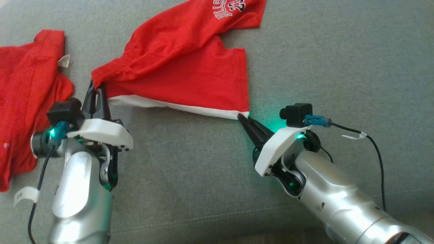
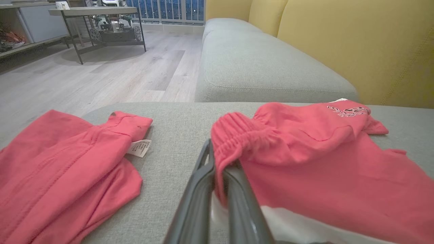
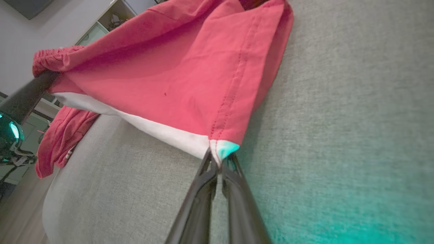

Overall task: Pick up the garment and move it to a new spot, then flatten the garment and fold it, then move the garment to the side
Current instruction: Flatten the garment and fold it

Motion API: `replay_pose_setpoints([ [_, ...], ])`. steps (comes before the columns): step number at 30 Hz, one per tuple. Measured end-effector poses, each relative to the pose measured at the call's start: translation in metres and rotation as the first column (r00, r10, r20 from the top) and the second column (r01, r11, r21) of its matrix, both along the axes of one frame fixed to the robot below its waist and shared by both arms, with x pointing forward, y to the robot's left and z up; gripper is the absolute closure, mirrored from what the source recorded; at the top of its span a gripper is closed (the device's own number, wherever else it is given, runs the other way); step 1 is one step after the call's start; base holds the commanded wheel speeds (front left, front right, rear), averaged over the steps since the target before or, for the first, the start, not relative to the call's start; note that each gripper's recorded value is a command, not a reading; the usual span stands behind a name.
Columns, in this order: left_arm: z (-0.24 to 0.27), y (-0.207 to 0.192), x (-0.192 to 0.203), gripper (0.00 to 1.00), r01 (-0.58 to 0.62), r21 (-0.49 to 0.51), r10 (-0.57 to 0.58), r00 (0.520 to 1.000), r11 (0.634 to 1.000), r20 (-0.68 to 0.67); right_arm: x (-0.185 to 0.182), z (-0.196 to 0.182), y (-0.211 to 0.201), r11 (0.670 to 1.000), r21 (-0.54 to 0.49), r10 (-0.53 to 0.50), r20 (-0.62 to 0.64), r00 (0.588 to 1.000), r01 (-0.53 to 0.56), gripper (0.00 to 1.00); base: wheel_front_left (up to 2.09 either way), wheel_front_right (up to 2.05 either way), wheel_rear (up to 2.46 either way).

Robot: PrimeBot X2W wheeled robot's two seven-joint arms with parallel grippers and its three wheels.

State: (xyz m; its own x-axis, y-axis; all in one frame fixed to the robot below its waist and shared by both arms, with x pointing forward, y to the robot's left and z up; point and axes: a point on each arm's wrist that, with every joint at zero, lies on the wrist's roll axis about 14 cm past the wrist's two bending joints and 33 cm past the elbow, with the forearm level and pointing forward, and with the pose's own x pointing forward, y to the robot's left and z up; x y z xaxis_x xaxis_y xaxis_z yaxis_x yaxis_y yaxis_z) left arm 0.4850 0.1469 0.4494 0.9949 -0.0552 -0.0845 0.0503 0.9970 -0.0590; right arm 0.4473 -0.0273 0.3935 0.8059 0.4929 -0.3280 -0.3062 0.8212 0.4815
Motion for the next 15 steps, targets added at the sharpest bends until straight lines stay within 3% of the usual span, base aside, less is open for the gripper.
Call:
replay_pose_setpoints([
  [5, 0.007, -0.006, 0.0, 1.0, 0.018, -0.006, -0.018, 1.0, 1.0, 0.015, 0.006, 0.0, -0.024, 0.996, -0.075, -0.044, 0.018, 0.999, 0.046, 1.0, 0.0, 0.0, 0.0],
  [8, 0.008, -0.02, -0.004, 1.0, 0.063, -0.008, -0.062, 0.998, 0.998, 0.017, 0.026, 0.019, -0.054, 0.982, -0.157, -0.085, 0.107, 0.991, 0.101, 1.0, 0.0, 0.0, 0.0],
  [15, -0.006, -0.067, -0.021, 1.0, 0.218, -0.028, -0.219, 0.975, 0.976, -0.03, 0.037, 0.039, -0.117, 0.931, -0.311, -0.127, 0.217, 0.968, 0.192, 1.0, 0.0, 0.0, 0.0],
])
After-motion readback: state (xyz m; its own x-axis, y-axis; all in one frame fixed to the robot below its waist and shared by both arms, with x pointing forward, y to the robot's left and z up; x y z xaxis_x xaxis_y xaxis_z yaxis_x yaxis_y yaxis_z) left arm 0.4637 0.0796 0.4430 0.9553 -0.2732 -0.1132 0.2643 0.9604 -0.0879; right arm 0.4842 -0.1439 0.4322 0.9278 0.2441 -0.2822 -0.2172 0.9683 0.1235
